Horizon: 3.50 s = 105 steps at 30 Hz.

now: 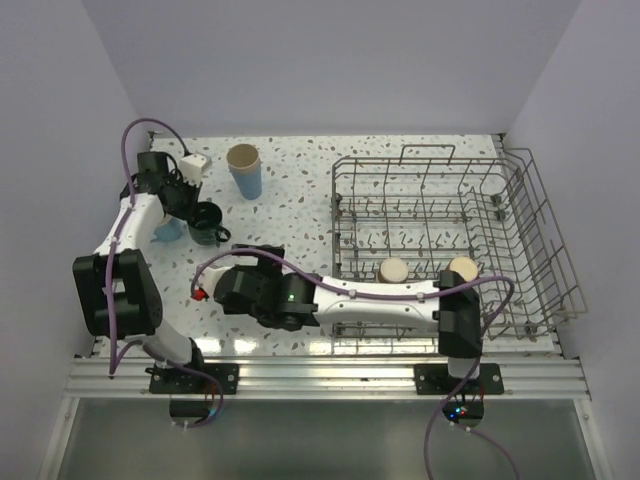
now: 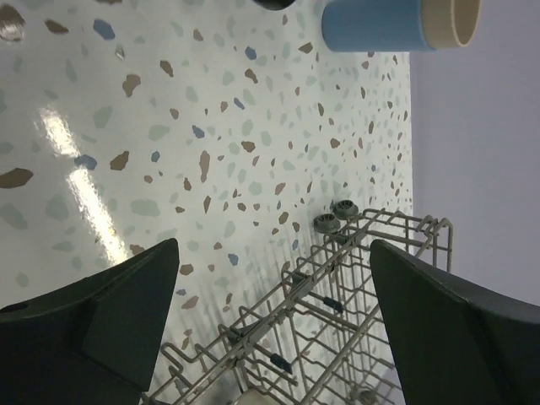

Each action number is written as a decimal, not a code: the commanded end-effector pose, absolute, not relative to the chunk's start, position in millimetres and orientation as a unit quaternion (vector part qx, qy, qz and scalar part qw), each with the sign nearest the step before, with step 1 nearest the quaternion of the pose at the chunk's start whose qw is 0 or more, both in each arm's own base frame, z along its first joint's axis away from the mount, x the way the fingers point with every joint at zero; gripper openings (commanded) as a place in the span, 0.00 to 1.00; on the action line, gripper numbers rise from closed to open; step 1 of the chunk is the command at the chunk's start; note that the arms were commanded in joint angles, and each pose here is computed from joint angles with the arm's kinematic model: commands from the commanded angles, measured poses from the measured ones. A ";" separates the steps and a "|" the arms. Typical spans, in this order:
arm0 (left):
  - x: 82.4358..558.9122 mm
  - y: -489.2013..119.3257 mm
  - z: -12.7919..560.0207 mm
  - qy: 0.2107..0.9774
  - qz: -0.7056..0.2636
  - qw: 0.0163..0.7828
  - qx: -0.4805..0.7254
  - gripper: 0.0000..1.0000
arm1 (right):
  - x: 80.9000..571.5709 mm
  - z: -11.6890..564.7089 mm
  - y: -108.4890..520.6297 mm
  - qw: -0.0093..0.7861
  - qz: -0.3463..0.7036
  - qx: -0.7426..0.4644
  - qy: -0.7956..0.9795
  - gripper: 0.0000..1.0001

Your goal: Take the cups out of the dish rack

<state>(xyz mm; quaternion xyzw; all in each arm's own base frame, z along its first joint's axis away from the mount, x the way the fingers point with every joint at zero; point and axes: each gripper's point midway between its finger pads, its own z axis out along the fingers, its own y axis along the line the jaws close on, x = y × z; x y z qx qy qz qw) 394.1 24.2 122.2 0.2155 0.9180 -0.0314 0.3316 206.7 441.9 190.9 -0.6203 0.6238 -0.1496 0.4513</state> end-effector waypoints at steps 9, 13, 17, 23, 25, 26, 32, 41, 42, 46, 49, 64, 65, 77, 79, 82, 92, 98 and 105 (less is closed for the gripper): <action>429.8 47.3 131.4 0.880 -0.012 0.455 0.135 0.00 | 215.0 254.3 403.1 0.518 -0.001 -0.488 0.702 0.98; 432.6 54.7 119.7 0.884 -0.015 0.451 0.121 0.00 | 233.4 261.6 376.4 0.522 0.028 -0.433 0.735 0.98; 432.0 52.9 109.0 0.886 -0.033 0.446 0.123 0.00 | 252.9 263.3 347.2 0.515 0.055 -0.375 0.769 0.98; 428.8 51.2 102.8 0.885 -0.039 0.449 0.117 0.25 | 281.2 257.0 285.5 0.491 0.053 -0.249 0.833 0.98; 428.1 50.7 105.7 0.884 -0.039 0.452 0.111 0.34 | 284.8 247.7 260.6 0.471 0.037 -0.209 0.856 0.98; 429.2 50.8 107.3 0.883 -0.039 0.455 0.110 0.36 | 283.8 246.5 252.3 0.466 0.033 -0.198 0.862 0.98; 431.5 48.8 124.7 0.876 -0.045 0.470 0.102 0.49 | 263.8 223.4 206.2 0.412 0.033 -0.122 0.902 0.98; 423.9 35.7 189.3 0.852 -0.063 0.506 0.119 0.72 | 234.5 173.8 168.0 0.329 0.055 -0.054 0.941 0.98; 421.4 32.2 199.1 0.848 -0.067 0.511 0.125 0.74 | 232.2 166.0 164.5 0.317 0.054 -0.046 0.946 0.98; 406.9 13.5 224.9 0.837 -0.103 0.513 0.163 0.88 | 227.7 149.4 151.1 0.301 0.027 -0.035 0.952 0.98; 392.6 5.1 232.2 0.838 -0.116 0.502 0.180 1.00 | 228.1 136.1 152.0 0.292 0.038 -0.031 0.955 0.98; 362.6 -22.2 248.7 0.825 -0.150 0.492 0.234 1.00 | 236.8 120.5 146.5 0.314 0.038 -0.038 0.948 0.40; 361.2 -25.5 249.1 0.824 -0.153 0.491 0.237 1.00 | 235.9 121.9 144.6 0.314 0.033 -0.038 0.948 0.33; 355.5 -53.4 269.7 0.797 -0.211 0.499 0.268 1.00 | 235.3 232.7 132.7 0.389 0.050 -0.066 0.918 0.04; 354.6 -57.4 273.8 0.793 -0.225 0.498 0.268 0.99 | 241.4 263.6 142.1 0.417 0.077 -0.077 0.902 0.03; 352.4 -65.3 289.8 0.778 -0.246 0.508 0.275 0.97 | 254.7 307.5 175.9 0.457 0.150 -0.110 0.870 0.03; 319.5 -115.8 360.8 0.678 -0.397 0.539 0.304 0.87 | 306.3 445.1 319.4 0.550 0.490 -0.104 0.668 0.00; 307.5 -154.5 378.8 0.648 -0.449 0.530 0.312 0.85 | 318.5 467.5 359.5 0.531 0.592 -0.084 0.600 0.00; 317.6 -157.3 383.3 0.646 -0.453 0.542 0.290 0.83 | 319.1 462.2 374.3 0.523 0.608 -0.084 0.591 0.00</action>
